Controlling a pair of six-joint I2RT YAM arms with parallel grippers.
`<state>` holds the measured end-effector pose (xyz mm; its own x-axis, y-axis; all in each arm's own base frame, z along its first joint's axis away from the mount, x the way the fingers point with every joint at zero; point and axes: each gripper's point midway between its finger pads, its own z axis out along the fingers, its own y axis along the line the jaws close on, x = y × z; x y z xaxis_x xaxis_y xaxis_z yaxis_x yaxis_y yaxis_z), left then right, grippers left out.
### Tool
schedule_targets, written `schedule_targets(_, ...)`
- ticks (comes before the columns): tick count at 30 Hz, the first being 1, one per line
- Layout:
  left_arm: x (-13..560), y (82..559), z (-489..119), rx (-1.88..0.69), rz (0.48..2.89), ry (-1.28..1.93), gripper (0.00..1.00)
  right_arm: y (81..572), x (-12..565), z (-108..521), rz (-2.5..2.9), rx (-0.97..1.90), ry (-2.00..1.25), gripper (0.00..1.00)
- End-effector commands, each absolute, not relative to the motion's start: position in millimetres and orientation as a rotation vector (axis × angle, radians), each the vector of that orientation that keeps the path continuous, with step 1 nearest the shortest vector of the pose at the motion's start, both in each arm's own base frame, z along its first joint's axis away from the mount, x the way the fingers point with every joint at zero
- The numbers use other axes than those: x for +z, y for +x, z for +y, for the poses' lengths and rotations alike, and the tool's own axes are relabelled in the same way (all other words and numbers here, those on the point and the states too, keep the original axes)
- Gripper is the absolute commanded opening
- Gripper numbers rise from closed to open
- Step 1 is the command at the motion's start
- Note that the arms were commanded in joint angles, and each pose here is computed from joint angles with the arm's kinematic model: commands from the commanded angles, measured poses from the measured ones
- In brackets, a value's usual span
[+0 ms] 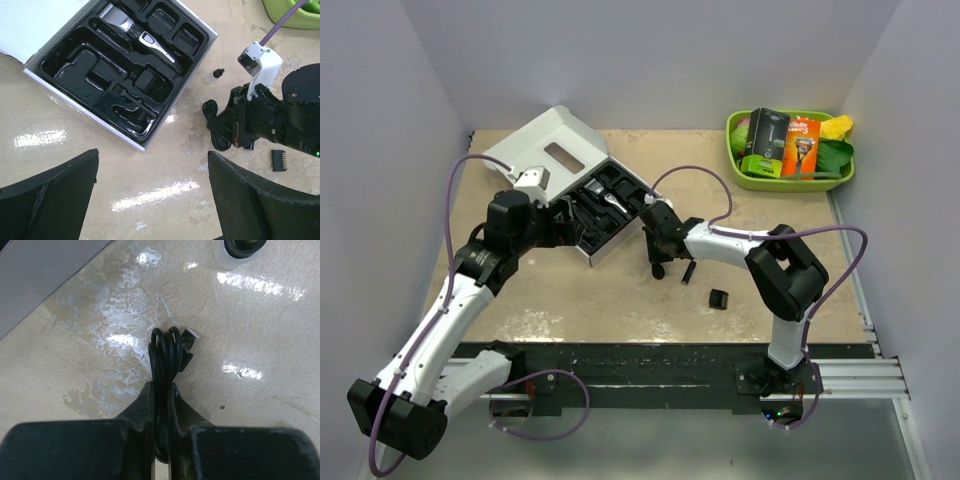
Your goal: Sort the hair-cutting tools
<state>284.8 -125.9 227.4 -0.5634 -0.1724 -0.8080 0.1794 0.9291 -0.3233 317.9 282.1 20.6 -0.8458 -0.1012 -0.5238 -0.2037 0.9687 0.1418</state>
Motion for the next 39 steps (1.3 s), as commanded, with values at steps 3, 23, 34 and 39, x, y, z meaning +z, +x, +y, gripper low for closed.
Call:
schedule_targets(3, 231, 283, -114, -0.424, 2.096, -0.063, 0.94, 323, 40, 284, 2.54, 0.165, -0.2, 0.0)
schedule_targets(23, 270, 257, -104, -0.485, 1.987, -0.159, 0.94, 391, 193, 460, 2.18, 0.91, -0.021, 0.0)
schedule_targets(34, 274, 254, -100, -0.473, 1.981, -0.157, 0.94, 414, 186, 519, 2.068, 1.083, 0.084, 0.0)
schedule_targets(39, 273, 254, -101, -0.472, 1.982, -0.153, 0.94, 425, 185, 525, 2.045, 1.09, 0.147, 0.0)
